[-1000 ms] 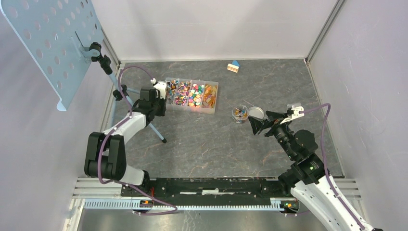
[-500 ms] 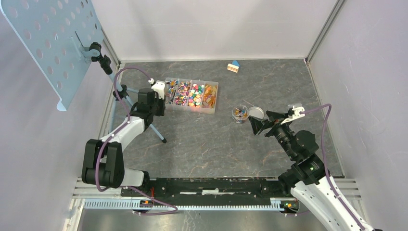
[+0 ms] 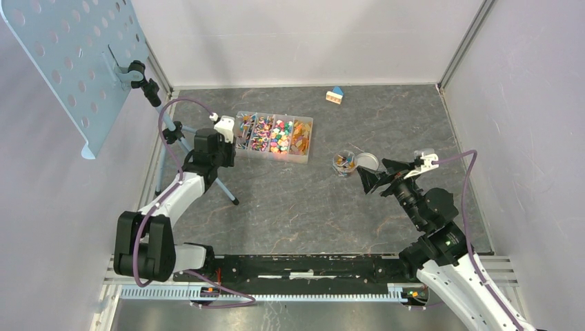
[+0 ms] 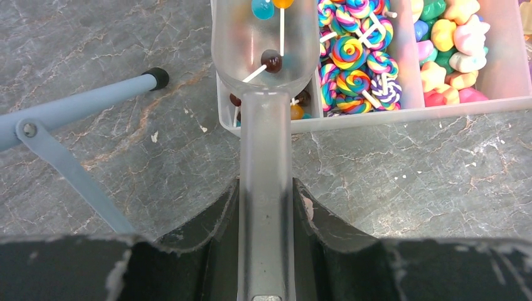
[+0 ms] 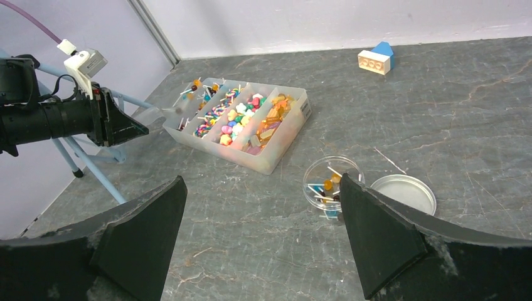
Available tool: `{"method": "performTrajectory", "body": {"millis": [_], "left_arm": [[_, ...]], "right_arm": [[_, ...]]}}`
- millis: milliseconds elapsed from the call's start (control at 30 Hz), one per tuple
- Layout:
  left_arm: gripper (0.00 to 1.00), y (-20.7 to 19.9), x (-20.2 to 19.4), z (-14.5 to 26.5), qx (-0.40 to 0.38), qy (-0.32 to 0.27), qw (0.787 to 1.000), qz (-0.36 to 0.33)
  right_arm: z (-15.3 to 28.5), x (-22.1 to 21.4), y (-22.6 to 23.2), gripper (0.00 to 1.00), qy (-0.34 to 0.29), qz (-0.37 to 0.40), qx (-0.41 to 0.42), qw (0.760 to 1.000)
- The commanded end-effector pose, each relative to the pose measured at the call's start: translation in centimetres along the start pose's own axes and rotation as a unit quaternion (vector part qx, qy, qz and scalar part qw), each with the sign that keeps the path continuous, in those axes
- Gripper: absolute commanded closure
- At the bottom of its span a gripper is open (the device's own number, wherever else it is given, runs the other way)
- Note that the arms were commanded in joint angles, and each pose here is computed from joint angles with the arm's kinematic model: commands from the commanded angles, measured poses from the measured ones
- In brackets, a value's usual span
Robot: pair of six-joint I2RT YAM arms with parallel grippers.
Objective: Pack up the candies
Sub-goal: Scoop the fake candies from the storage box.
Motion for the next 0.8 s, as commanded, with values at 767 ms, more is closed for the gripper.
{"method": "performTrajectory", "body": {"millis": [767], "left_arm": [[0.98,-0.3,5.9,6.2,0.006,-0.139,0.990,-0.031]], "right_arm": [[1.1,2.2,0.8,0.02,-0.031,-0.009,0.013,0.999]]}}
Point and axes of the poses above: each gripper's point midway between its finger pads, its own z axis back along the fingers, its own y axis along the line the jaws close on, x = y × z, the point moved 5 cm from there along z, back along the fingers
